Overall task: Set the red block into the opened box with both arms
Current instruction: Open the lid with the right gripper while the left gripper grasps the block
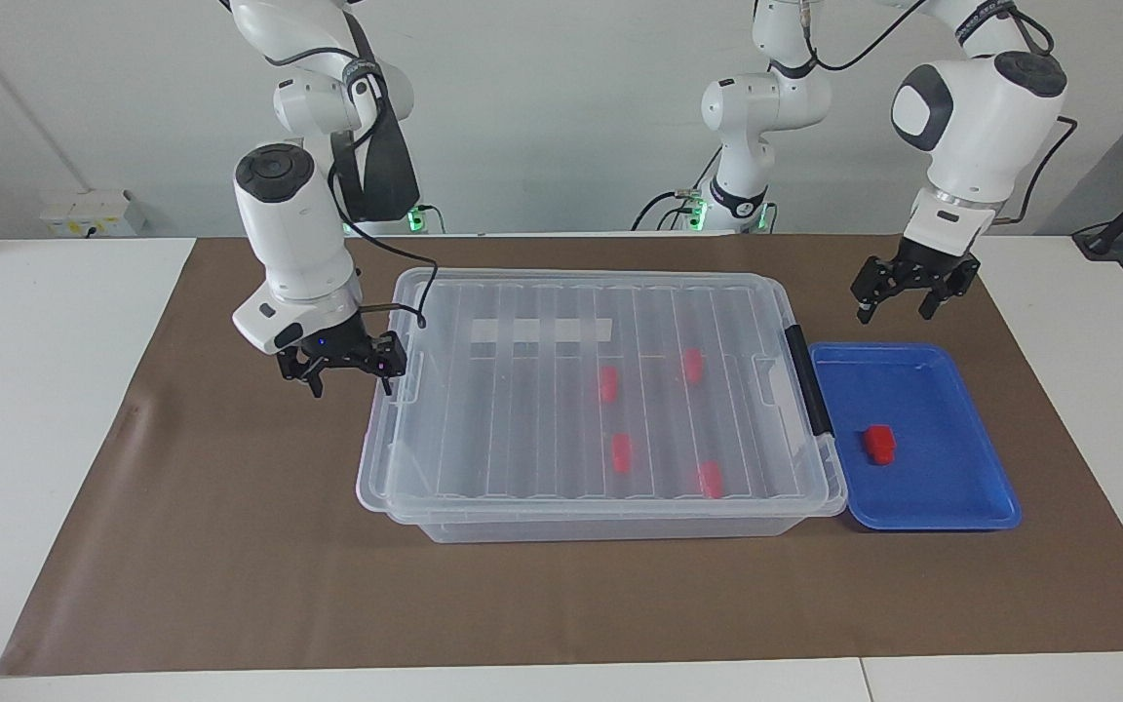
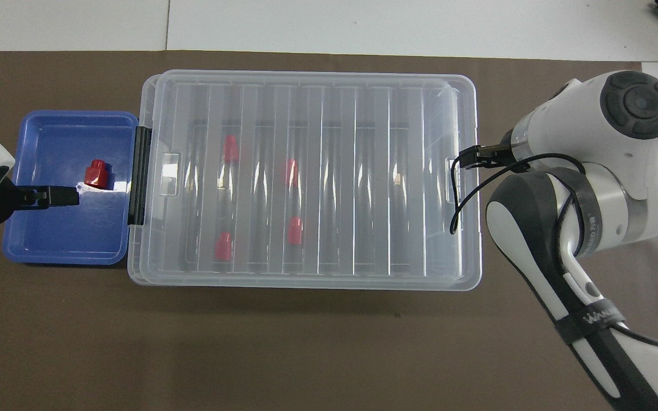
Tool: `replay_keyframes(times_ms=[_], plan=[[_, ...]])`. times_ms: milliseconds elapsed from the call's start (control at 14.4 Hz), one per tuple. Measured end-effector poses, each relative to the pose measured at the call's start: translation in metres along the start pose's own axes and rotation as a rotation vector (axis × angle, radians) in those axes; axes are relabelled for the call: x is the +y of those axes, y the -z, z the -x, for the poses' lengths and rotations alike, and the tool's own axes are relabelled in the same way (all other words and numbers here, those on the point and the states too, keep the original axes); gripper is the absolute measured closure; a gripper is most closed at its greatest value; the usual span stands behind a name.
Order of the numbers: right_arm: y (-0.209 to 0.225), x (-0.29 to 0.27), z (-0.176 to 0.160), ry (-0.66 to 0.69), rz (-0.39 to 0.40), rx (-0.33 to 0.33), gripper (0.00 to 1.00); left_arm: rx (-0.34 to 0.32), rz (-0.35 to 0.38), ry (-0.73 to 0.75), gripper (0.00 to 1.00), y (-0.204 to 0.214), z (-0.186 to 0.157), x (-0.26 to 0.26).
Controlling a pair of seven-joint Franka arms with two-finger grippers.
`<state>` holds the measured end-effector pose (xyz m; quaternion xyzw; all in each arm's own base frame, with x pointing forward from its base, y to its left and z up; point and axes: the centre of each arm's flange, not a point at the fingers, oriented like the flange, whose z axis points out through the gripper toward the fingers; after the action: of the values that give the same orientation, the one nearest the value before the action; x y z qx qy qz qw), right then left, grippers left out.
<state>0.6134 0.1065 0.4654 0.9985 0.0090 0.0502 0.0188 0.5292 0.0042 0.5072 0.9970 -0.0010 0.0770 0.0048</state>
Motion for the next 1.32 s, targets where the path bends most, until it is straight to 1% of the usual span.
replay_keyframes(times_ms=[70, 348, 697, 1045, 1324], plan=[[0.000, 0.001, 0.000, 0.004, 0.008, 0.001, 0.00, -0.001, 0.000, -0.001, 0.00, -0.008, -0.002, 0.000], [-0.002, 0.012, -0.001, 0.031, 0.083, 0.009, 0.00, 0.002, 0.002, 0.000, 0.00, -0.036, -0.012, 0.000], [-0.004, 0.040, -0.004, 0.006, 0.120, 0.009, 0.00, 0.016, 0.003, 0.003, 0.00, -0.058, -0.021, -0.002], [-0.006, 0.061, -0.005, -0.021, 0.133, 0.002, 0.00, 0.050, 0.001, 0.020, 0.00, -0.096, -0.031, -0.012], [-0.008, 0.078, -0.004, -0.030, 0.168, -0.012, 0.00, 0.071, -0.002, 0.038, 0.00, -0.126, -0.036, -0.023]])
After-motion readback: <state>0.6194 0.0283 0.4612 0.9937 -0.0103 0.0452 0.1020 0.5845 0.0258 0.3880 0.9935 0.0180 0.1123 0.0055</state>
